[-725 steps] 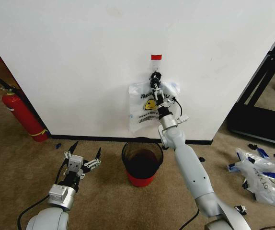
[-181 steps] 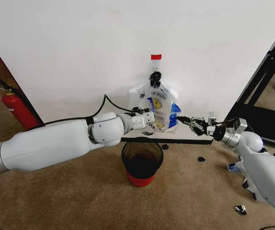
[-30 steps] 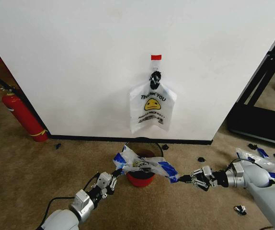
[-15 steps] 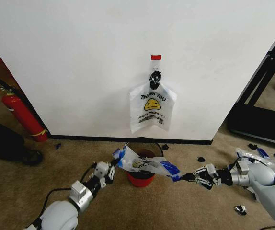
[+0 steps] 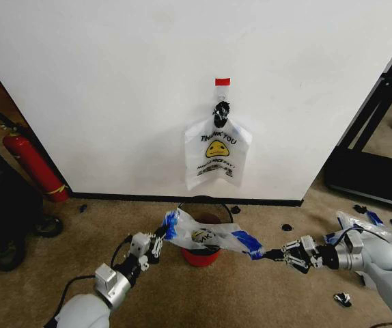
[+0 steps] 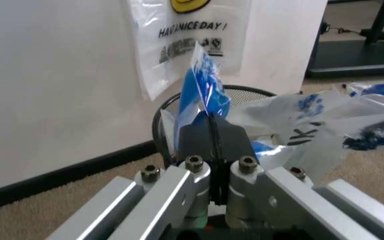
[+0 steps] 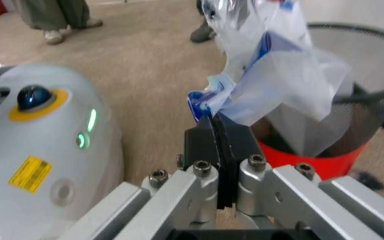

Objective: Pick up the garbage bag from the wall and place it over the trash bin.

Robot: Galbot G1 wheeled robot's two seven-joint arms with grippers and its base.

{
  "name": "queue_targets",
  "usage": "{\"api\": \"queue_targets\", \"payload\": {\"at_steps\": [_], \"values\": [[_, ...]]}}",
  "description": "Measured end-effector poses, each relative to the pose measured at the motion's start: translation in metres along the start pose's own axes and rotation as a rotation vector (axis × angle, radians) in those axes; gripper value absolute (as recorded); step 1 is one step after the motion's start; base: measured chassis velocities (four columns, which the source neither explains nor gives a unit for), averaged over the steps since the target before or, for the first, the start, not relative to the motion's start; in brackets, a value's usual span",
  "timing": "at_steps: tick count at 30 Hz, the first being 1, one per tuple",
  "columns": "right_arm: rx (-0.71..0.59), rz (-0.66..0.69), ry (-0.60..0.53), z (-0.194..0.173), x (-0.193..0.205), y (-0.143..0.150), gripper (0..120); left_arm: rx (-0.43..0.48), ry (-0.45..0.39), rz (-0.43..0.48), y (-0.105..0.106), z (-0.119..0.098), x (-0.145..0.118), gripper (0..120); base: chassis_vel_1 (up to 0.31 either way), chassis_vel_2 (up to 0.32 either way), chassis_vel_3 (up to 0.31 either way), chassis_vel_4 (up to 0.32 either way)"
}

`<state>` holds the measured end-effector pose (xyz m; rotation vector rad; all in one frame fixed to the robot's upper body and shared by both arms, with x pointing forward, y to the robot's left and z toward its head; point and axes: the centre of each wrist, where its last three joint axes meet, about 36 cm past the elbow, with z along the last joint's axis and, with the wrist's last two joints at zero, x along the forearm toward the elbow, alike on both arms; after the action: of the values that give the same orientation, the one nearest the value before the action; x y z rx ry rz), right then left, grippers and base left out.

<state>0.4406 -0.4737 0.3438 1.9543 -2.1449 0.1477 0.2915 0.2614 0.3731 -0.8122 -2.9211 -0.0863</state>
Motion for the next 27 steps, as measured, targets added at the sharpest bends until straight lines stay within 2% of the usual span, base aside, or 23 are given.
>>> {"api": "queue_targets", "payload": {"at_steps": [9, 17, 24, 27], "values": [[-0.011, -0.026, 0.055, 0.013, -0.009, -0.004, 0, 0.051, -0.073, 0.021, -0.007, 0.017, 0.008, 0, 0.000, 0.000, 0.000, 0.000], [-0.016, 0.026, 0.014, 0.015, -0.015, -0.006, 0, -0.009, -0.101, 0.130, -0.008, 0.037, 0.026, 0, 0.000, 0.000, 0.000, 0.000], [-0.014, 0.034, 0.006, 0.016, -0.014, -0.005, 0, -0.074, -0.089, 0.171, 0.007, 0.050, 0.025, 0, 0.000, 0.000, 0.000, 0.000], [-0.015, 0.042, 0.026, 0.018, -0.013, -0.004, 0, -0.114, -0.067, 0.187, 0.022, 0.059, 0.021, 0, 0.000, 0.000, 0.000, 0.000]]}}
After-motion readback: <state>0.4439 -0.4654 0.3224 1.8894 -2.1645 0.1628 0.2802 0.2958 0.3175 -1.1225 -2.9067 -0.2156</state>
